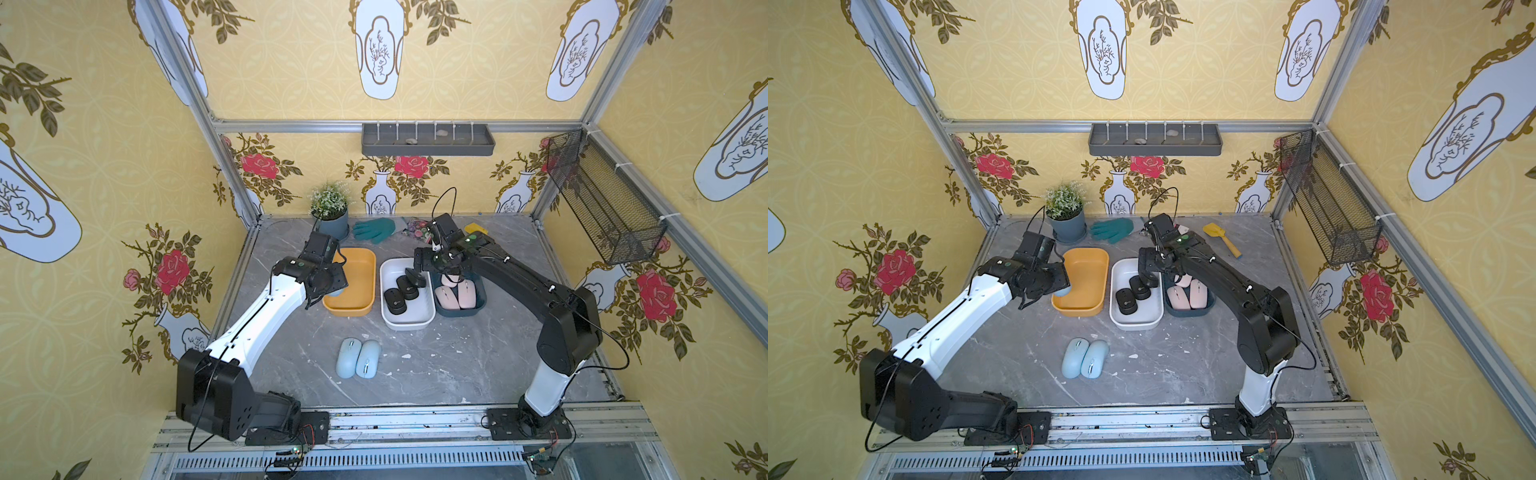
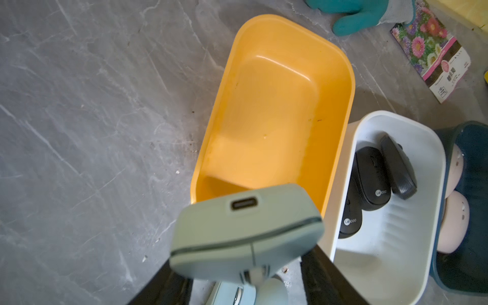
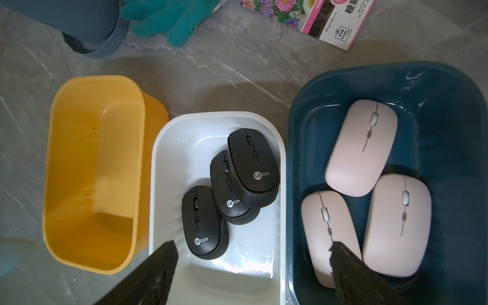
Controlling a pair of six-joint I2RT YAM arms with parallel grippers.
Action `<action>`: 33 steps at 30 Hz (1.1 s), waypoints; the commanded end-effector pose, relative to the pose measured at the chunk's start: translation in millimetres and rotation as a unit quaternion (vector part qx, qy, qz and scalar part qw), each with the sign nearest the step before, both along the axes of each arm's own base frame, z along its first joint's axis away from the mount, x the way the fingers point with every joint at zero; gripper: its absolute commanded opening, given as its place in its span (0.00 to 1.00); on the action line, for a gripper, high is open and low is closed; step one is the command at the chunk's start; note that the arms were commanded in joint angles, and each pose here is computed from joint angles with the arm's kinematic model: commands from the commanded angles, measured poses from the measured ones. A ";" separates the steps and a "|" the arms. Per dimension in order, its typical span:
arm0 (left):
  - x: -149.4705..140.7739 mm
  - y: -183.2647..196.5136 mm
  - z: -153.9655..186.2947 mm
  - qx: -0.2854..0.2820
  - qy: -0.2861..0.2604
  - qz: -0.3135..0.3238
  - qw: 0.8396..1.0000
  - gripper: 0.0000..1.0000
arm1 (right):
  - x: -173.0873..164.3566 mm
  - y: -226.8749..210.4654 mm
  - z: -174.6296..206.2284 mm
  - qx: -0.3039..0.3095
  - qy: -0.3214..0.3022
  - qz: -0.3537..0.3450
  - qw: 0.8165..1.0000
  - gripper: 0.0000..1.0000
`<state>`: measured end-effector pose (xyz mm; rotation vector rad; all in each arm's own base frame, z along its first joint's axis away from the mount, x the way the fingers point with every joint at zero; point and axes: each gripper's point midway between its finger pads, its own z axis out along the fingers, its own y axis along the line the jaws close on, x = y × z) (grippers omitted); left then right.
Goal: Place the mice by color into the storage box
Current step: Place the mouse in the storage box.
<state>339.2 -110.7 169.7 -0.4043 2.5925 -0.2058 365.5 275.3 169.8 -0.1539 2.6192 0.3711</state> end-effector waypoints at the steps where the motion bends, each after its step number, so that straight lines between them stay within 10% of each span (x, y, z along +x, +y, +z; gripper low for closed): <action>1: 32.5 -12.5 2.9 0.000 -0.030 -0.021 0.999 0.63 | 2.9 1.6 2.4 0.008 -0.008 0.006 1.000 0.93; 21: 121.0 -53.5 -71.0 0.002 0.031 -0.063 0.998 0.63 | -1.5 -12.0 -5.2 0.000 -0.002 -0.002 1.000 0.92; 33: 8.4 -31.4 -45.2 0.011 0.066 -0.112 0.991 1.00 | -8.9 -18.2 5.9 0.006 -0.010 -0.008 1.000 0.92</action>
